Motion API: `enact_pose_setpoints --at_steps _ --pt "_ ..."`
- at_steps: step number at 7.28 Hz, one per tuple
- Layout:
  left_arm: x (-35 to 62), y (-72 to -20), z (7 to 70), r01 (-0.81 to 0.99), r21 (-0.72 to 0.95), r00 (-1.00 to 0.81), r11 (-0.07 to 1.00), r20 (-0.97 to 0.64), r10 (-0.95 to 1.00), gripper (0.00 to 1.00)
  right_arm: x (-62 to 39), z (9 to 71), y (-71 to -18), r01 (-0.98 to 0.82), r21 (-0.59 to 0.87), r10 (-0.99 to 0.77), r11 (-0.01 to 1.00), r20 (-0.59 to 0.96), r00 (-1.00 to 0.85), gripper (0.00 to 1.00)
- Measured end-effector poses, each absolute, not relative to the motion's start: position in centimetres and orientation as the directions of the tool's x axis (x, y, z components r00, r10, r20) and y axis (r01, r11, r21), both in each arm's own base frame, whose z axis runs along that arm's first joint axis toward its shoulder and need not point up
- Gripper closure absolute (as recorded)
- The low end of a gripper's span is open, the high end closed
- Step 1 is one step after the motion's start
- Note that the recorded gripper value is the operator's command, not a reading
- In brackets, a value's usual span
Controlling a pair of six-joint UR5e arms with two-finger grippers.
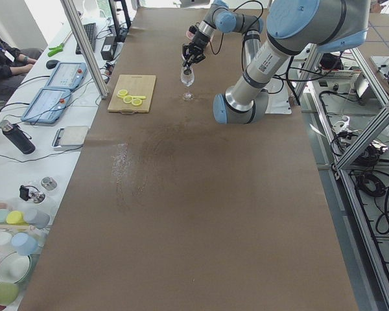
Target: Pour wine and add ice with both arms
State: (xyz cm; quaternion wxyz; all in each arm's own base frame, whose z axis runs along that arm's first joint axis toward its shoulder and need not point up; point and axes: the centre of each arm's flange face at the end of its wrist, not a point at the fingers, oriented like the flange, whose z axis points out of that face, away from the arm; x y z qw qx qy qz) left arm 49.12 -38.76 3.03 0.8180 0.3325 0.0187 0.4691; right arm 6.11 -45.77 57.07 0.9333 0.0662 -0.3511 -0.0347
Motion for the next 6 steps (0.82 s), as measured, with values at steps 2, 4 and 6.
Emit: enact_pose_setpoints --at_steps 2,4,6 --pt "49.2 -38.3 2.3 -0.778 0.530 0.548 0.337 0.310 0.777 1.00 6.1 57.1 -45.8 0.018 0.147 -0.110 0.989 0.651 0.751 0.00" --pt "49.9 -38.3 2.0 -0.791 0.511 0.543 0.337 0.331 0.772 1.00 6.1 57.2 -45.8 0.019 0.146 -0.111 0.989 0.651 0.751 0.00" --pt "50.2 -38.1 1.9 -0.788 0.516 0.545 0.335 0.330 0.771 1.00 6.1 57.2 -45.8 0.020 0.146 -0.111 0.989 0.651 0.751 0.00"
